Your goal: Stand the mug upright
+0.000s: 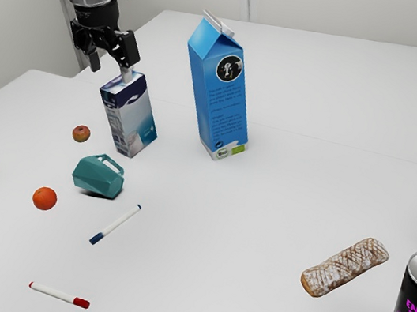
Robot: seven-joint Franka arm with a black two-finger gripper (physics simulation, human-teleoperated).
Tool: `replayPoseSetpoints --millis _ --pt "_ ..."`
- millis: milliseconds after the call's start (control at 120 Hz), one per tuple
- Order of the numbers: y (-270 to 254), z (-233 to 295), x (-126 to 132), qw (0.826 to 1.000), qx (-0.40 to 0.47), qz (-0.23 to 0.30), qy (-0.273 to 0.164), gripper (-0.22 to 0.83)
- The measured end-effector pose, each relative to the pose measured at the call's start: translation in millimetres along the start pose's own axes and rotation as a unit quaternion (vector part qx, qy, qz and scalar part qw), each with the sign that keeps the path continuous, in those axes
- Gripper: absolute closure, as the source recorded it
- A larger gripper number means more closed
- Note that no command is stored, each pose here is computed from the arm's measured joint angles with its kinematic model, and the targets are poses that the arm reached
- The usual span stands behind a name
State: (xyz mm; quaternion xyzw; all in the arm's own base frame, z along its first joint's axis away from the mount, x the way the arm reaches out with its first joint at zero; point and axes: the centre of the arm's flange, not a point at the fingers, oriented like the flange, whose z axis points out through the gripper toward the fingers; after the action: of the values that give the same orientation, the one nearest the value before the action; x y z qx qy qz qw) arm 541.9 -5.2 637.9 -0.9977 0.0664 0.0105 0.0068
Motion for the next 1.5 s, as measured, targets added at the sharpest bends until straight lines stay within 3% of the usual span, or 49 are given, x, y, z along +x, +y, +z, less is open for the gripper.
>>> replayPoseSetpoints --millis 575,950,1500 --pt "-6.8 -0.5 15.6 1.0 -0.004 -0.003 -0.003 0.02" --pt "-152.7 20.0 -14.9 0.991 -0.015 -0.131 -0.024 0.02" --pt "-261.8 123.8 -6.5 0.985 -0.09 -0.138 -0.051 0.02"
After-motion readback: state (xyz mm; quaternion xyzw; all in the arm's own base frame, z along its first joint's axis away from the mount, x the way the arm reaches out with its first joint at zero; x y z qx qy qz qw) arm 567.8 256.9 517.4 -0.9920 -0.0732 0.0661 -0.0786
